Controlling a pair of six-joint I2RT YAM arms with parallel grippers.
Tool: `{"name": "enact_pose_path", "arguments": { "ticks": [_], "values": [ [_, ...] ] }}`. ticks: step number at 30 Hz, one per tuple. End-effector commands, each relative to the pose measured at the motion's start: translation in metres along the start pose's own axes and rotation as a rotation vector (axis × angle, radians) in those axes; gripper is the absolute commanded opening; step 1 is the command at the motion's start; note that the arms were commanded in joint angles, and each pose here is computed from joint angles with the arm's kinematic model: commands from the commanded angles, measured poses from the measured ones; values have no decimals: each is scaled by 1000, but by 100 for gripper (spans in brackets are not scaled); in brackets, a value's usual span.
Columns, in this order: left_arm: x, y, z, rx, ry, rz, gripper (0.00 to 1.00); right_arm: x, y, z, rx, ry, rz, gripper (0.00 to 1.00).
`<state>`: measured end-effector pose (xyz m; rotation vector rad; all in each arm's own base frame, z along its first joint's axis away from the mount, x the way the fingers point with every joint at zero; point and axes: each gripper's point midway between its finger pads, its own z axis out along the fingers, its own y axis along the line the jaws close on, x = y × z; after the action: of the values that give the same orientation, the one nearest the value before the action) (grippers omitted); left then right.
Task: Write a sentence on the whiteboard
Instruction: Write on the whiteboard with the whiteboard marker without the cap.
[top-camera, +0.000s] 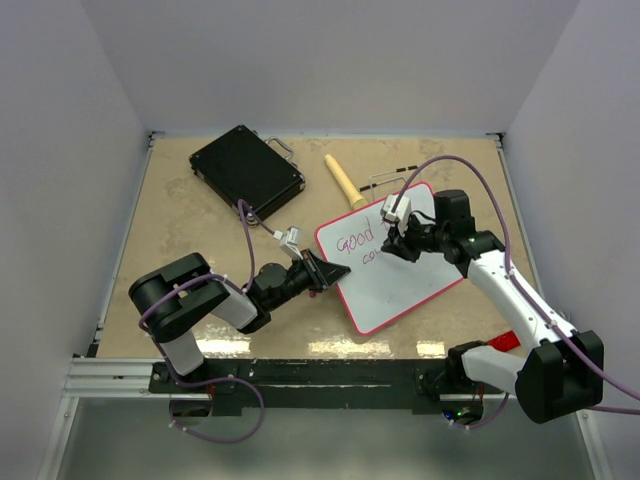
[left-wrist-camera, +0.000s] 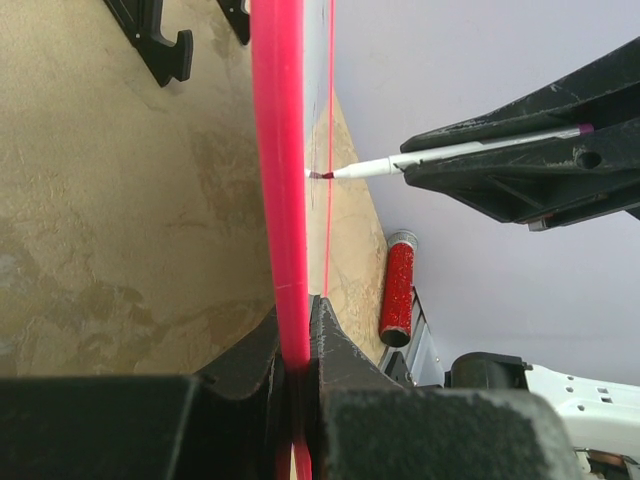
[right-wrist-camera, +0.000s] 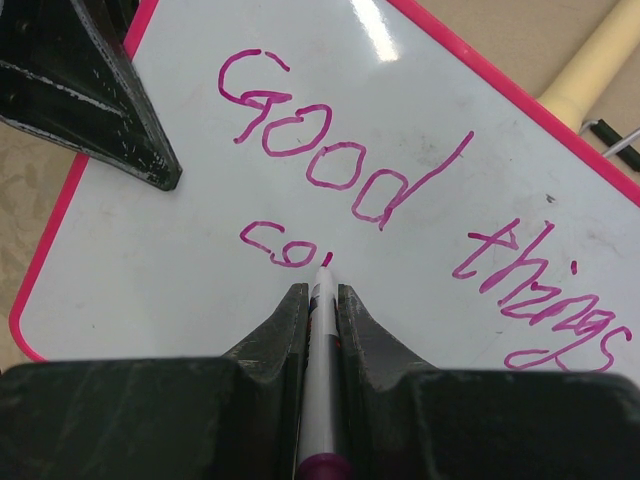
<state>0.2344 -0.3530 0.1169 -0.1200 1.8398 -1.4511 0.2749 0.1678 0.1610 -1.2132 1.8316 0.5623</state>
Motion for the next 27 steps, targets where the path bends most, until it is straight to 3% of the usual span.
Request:
{"name": "enact_pose_path", "arguments": {
  "ticks": [1, 10, 20, 27],
  "values": [
    [-34, -64, -5, 265, -139, 79, 0, 4, 9, -5, -26, 27, -31, 0],
    [-34, -63, -4, 265, -136, 80, 0, 1, 11, -1, -49, 24, -29, 0],
    [-33, -62, -4, 266, -134, 79, 0, -24, -20, -4, 101, -44, -30, 0],
    [-34, -64, -6, 269, -138, 79, 0, -18, -28, -7, 160, -18, -27, 0]
  ]
}}
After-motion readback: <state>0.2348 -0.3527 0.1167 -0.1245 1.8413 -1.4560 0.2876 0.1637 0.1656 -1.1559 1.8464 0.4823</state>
